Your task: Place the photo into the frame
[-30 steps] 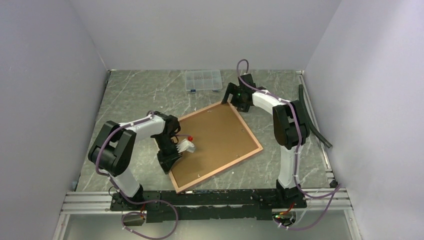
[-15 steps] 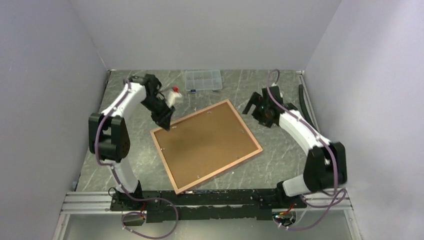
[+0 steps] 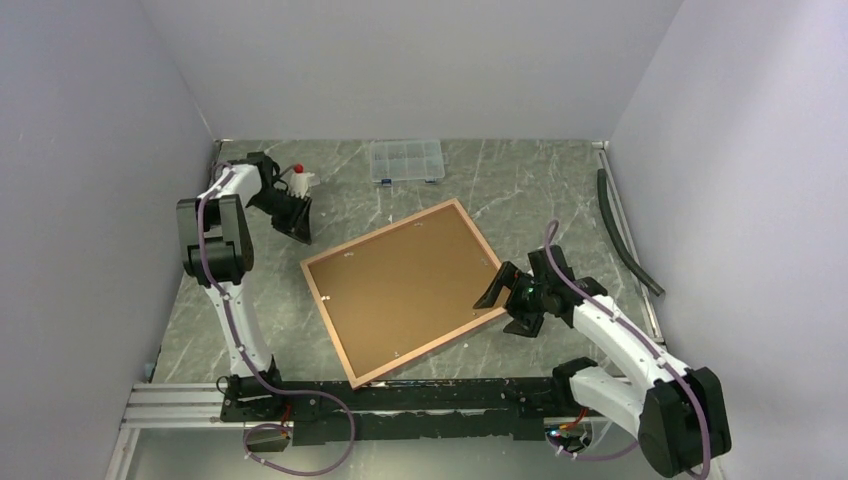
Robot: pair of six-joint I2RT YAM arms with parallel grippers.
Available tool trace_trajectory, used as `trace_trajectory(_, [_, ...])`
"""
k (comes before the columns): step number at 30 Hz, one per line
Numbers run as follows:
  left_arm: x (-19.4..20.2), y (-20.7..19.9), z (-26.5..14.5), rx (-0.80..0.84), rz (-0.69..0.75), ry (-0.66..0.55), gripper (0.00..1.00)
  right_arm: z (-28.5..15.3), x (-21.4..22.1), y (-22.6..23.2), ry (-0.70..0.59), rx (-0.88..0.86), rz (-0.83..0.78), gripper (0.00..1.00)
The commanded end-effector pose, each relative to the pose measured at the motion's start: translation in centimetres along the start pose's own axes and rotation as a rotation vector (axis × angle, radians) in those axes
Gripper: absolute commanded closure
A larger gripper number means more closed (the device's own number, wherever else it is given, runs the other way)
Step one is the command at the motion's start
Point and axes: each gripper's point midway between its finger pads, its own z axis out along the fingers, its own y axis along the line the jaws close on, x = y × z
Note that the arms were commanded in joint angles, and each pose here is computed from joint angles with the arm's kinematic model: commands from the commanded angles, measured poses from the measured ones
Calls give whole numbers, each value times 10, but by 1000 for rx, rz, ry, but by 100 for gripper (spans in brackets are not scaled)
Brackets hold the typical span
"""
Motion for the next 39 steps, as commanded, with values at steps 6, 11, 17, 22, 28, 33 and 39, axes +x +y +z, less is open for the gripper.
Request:
trace_trajectory(6, [23, -38, 20, 106, -16, -2, 74, 32, -21, 23, 22, -62, 39, 0])
trace_trajectory(11, [52, -67, 20, 162, 9, 40, 75, 39, -58, 35, -42, -82, 49, 0])
trace_trajectory(17, [94, -106, 13, 253, 69, 117, 76, 34, -102, 42, -102, -83, 56, 0])
trace_trajectory(22, [112, -129, 6, 286, 120, 145, 77, 37, -117, 49, -114, -83, 50, 0])
trace_trajectory(28, [109, -141, 12, 295, 127, 140, 76, 48, -141, 65, -127, -107, 65, 0])
trace_trajectory(33, [93, -152, 23, 314, 108, 115, 77, 54, -168, 79, -143, -153, 106, 0])
trace_trajectory(39, [76, -172, 28, 364, 105, 109, 78, 48, -188, 84, -184, -116, 78, 0])
